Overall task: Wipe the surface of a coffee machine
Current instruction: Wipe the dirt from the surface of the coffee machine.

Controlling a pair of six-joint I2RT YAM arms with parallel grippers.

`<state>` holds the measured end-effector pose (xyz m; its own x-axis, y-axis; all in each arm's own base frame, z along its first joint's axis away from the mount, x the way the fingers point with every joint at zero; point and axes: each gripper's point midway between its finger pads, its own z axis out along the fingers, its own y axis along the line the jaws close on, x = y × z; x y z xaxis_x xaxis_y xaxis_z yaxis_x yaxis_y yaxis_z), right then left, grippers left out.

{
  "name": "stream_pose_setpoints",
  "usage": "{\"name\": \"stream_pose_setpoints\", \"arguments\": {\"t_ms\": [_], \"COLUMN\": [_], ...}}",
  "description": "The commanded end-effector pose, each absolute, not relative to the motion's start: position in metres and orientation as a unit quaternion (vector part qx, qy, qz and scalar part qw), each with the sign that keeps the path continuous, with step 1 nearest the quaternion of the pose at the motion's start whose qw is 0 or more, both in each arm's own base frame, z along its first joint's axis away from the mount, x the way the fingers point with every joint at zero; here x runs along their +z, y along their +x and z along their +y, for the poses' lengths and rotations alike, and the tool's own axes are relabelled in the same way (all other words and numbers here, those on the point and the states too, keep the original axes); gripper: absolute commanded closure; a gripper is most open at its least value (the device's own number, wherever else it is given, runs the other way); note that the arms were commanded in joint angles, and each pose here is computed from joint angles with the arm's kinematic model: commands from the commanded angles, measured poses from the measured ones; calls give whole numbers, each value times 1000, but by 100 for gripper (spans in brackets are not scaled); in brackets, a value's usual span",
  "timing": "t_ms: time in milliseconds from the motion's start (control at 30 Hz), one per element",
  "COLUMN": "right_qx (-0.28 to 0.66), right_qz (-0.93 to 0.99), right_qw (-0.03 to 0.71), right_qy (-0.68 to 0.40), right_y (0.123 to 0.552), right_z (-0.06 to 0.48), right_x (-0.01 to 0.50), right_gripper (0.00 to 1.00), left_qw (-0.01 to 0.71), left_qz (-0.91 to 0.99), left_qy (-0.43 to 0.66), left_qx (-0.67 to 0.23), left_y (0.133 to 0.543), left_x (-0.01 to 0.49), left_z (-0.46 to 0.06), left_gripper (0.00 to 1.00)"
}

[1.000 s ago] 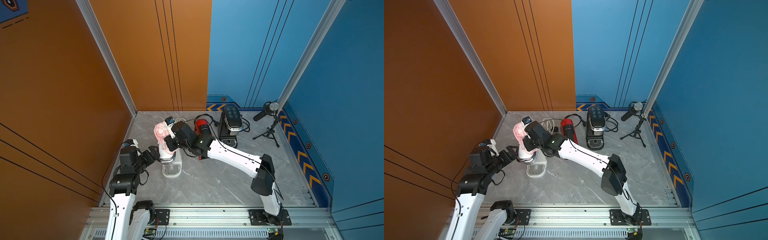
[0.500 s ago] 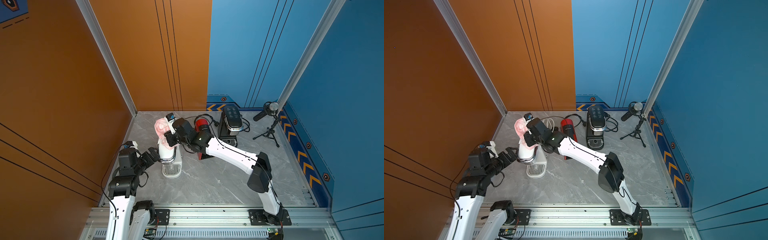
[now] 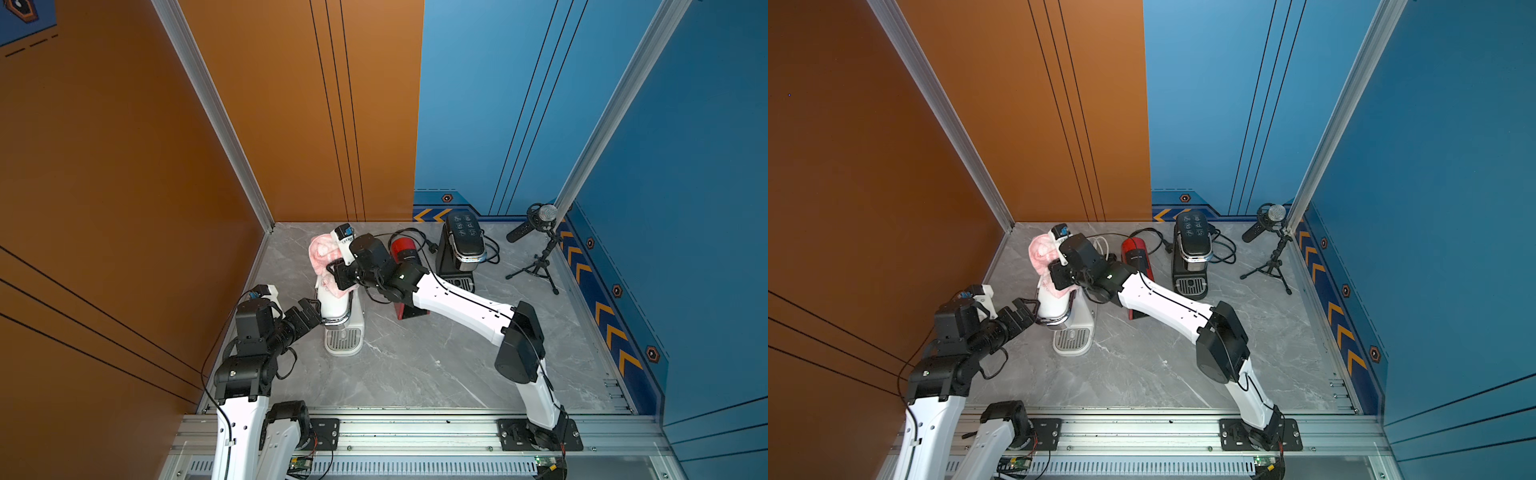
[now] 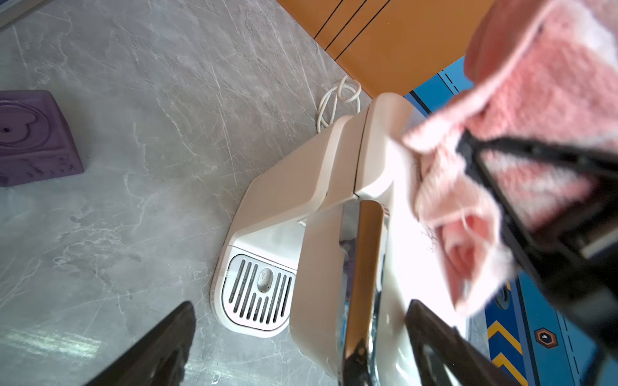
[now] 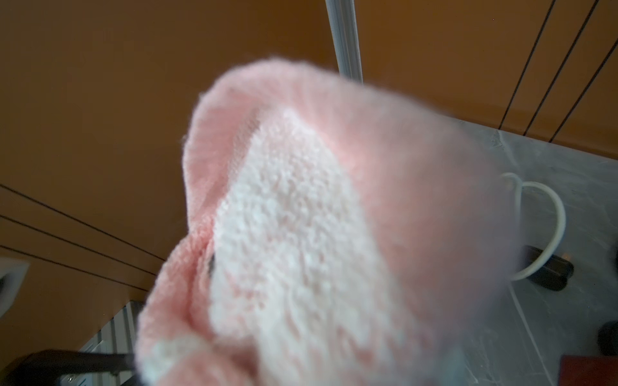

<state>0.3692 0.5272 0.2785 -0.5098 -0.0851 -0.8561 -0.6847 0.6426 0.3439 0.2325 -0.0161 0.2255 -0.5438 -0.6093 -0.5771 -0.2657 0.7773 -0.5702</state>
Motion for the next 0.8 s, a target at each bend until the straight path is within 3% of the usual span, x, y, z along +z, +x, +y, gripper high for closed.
{"name": "stream_pose_setpoints", "arguments": {"t_ms": [0,500,600,767], "right_qx": [314,361,358,340], "right_qz": [841,815,812,833], "right_qw": [373,359,372,357], "right_qy": [-235,-276,-274,-251], "right_y": [386,262,273,334], "right_z": [520,522,525,518], "right_x": [220,269,272,255], "right_gripper": [100,100,100,100], "left_qw": [391,401,397,396], "left_qz": [858,855,856,855], "left_qy": [-249,-222,-224,-221], "left_qx": [-222,-241,-243,-250], "left_y": [232,238,237,237], "left_x": [229,252,250,251], "left_z": [-21,-29,-30,-33], "left_gripper": [1,1,1,1]}}
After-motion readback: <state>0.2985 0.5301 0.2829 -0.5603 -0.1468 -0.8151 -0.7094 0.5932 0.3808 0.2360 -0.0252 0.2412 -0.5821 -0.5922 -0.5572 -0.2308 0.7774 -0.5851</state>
